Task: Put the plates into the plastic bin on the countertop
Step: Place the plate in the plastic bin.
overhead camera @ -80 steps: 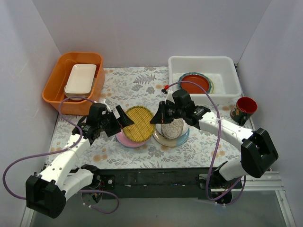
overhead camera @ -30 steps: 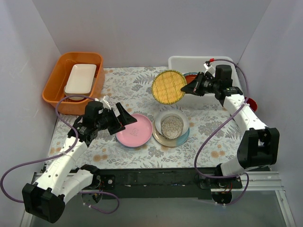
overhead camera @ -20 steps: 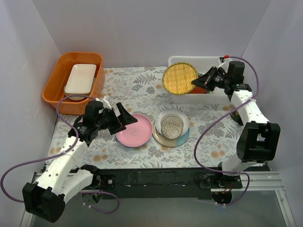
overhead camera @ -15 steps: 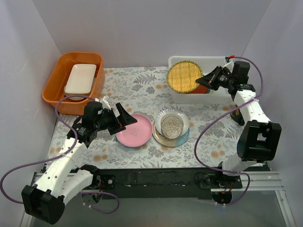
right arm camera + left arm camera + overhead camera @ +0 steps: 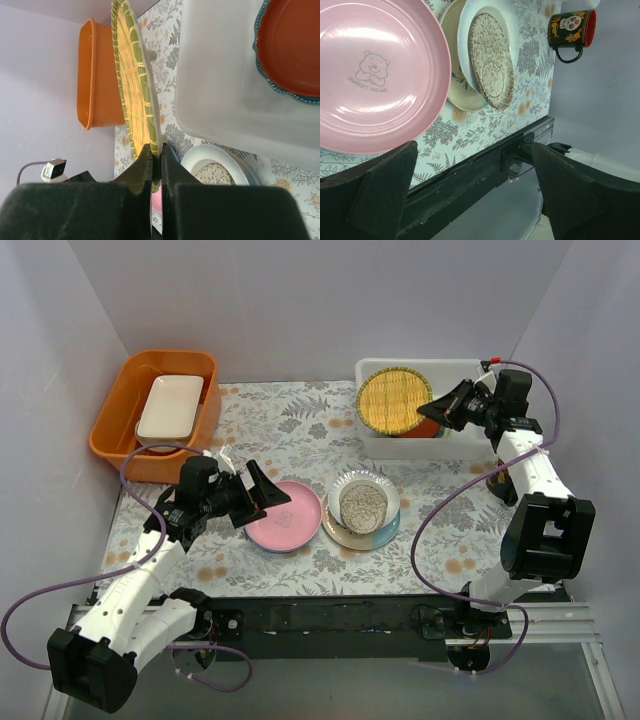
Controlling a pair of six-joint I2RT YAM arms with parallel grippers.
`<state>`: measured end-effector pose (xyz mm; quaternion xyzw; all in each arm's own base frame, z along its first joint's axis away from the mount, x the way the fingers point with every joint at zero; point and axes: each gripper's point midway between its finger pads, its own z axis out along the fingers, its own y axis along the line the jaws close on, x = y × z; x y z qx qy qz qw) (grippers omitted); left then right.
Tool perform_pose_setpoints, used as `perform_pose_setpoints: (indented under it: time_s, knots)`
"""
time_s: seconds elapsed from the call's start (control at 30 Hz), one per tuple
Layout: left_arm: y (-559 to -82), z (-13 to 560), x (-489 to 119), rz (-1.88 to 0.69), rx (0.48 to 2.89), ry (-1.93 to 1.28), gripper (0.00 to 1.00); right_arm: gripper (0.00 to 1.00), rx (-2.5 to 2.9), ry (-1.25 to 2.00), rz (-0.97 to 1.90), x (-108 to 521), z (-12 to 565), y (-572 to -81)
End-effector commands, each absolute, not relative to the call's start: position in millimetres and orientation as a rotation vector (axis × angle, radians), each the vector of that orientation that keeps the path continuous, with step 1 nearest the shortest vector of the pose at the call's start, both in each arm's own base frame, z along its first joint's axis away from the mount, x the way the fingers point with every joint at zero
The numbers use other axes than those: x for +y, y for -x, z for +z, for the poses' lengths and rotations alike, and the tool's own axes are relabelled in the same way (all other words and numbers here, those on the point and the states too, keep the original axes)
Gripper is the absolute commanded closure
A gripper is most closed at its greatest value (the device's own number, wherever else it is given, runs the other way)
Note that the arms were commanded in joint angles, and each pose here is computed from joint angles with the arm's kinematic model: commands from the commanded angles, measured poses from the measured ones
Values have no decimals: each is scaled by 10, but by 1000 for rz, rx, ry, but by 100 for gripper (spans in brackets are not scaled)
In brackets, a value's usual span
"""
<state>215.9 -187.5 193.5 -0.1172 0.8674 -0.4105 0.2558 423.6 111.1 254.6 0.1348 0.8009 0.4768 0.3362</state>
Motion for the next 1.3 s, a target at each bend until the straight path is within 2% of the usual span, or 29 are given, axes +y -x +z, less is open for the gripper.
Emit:
perform_pose_setpoints:
  time_s: [0.0, 0.6, 1.27]
  knots:
    - [-2100, 1869, -1916, -1148, 2372, 288, 2, 99, 2002, -350, 1230, 1015, 2709, -4426]
    - [-2046, 1728, -1908, -1124, 2443, 261, 2, 99, 2016, -539, 1228, 769, 2058, -4963]
    - [-1976, 1513, -1905, -1131, 2483, 279, 2, 99, 2055, -628, 1187, 572, 1685, -5324]
